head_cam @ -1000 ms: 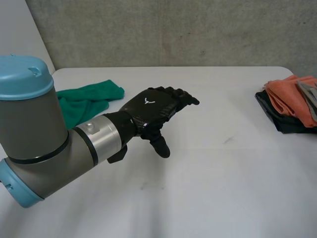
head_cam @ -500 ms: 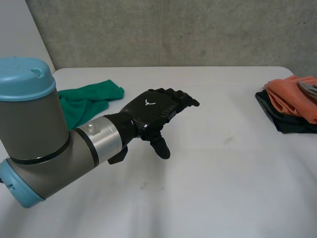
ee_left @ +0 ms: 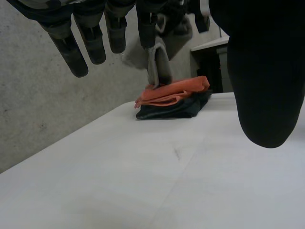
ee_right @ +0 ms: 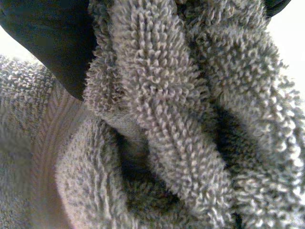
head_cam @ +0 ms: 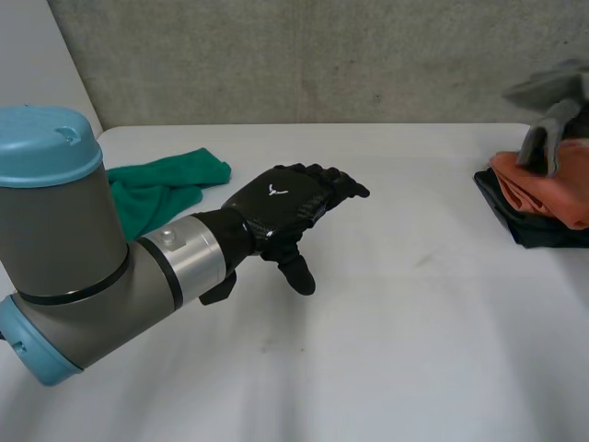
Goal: Fold the laundry.
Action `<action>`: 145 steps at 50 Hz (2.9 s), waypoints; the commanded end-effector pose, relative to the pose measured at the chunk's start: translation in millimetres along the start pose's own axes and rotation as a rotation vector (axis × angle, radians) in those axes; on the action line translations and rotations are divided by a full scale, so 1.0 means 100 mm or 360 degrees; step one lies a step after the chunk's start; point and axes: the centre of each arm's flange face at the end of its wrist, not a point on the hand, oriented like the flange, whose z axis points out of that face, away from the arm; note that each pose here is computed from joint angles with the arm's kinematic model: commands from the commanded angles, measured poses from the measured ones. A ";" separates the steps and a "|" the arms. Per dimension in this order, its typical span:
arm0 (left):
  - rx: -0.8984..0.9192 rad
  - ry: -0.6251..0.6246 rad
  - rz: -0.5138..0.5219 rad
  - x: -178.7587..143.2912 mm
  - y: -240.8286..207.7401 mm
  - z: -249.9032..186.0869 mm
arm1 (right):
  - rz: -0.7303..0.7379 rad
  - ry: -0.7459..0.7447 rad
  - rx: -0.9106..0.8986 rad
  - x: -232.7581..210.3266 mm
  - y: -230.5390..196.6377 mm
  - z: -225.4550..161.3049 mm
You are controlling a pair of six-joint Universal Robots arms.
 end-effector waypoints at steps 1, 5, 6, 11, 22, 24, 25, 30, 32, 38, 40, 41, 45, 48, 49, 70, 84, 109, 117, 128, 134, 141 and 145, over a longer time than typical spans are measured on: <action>-0.0001 -0.0005 -0.0002 -0.02 0.00 0.00 | -0.0381 -0.0079 -0.0241 -0.22 0.73 -0.13; -0.0001 -0.0012 -0.0004 -0.03 0.00 0.00 | -0.0483 -0.0118 -0.0279 -0.26 0.85 -0.17; 0.0001 -0.0013 -0.0002 -0.04 0.00 0.00 | -0.0487 -0.0123 -0.0284 -0.26 0.86 -0.18; 0.0001 -0.0010 -0.0002 -0.03 0.00 0.00 | -0.0478 -0.0150 -0.0323 -0.31 0.93 -0.25; -0.0003 -0.0010 -0.0004 -0.03 0.01 0.00 | -0.0509 -0.0057 -0.0267 -0.18 0.44 -0.29; -0.0001 -0.0010 -0.0003 -0.03 0.01 0.00 | -0.0514 -0.0022 -0.0279 -0.14 0.30 -0.32; -0.0001 -0.0010 -0.0003 -0.03 0.01 0.00 | -0.0513 -0.0011 -0.0289 -0.13 0.25 -0.33; 0.0001 -0.0010 -0.0002 -0.03 0.00 0.00 | -0.0530 0.0097 -0.0356 0.04 -0.09 -0.41; 0.0001 -0.0010 -0.0002 -0.03 0.00 0.00 | -0.0549 0.0159 -0.0405 0.14 -0.22 -0.46; 0.0016 -0.0012 0.0006 -0.03 -0.03 -0.01 | -0.0720 0.0317 -0.0554 0.40 -0.31 -0.54; 0.0026 -0.0018 0.0011 -0.04 -0.05 -0.01 | -0.0900 0.0385 -0.0534 0.47 -0.40 -0.51; 0.0031 -0.0018 0.0011 -0.04 -0.06 -0.01 | -0.0960 0.0421 -0.0514 0.50 -0.46 -0.50; 0.0039 -0.0021 0.0015 -0.04 -0.08 -0.02 | -0.1156 0.0629 -0.0277 0.56 -0.74 -0.37; 0.0045 -0.0029 0.0018 -0.05 -0.09 -0.02 | -0.1112 0.0610 0.0012 0.14 -0.97 -0.25; 0.0049 -0.0030 0.0021 -0.05 -0.10 -0.02 | -0.1082 0.0585 0.0076 -0.01 -1.03 -0.24; 0.0365 -0.0973 0.0145 -1.43 -0.43 -0.32 | -0.0130 -0.0865 -0.0265 -2.78 -0.69 -1.92; -0.0071 -0.1090 0.0377 -2.59 0.57 -0.08 | -0.0154 -0.0890 -0.0426 -2.79 -0.27 -2.30; -0.0449 -0.1227 0.0643 -3.12 1.54 0.19 | -0.0157 -0.0839 -0.0445 -2.70 -0.22 -2.22; -0.0336 -0.1305 0.0697 -3.04 1.25 0.25 | -0.0161 -0.0832 -0.0445 -2.70 -0.22 -2.21; 0.0174 -0.1149 0.0446 -1.97 0.19 0.35 | -0.0165 -0.0754 -0.0442 -2.60 -0.21 -2.10; 0.0253 -0.0803 0.0085 -1.00 0.01 0.34 | -0.0156 -0.0596 -0.0440 -2.33 -0.19 -1.84; -0.0018 -0.0161 -0.0277 0.18 0.33 0.28 | -0.0167 -0.0388 -0.0427 -1.99 -0.21 -1.59; -0.0101 -0.0045 -0.0263 0.40 0.41 0.23 | -0.0168 -0.0358 -0.0426 -1.92 -0.20 -1.53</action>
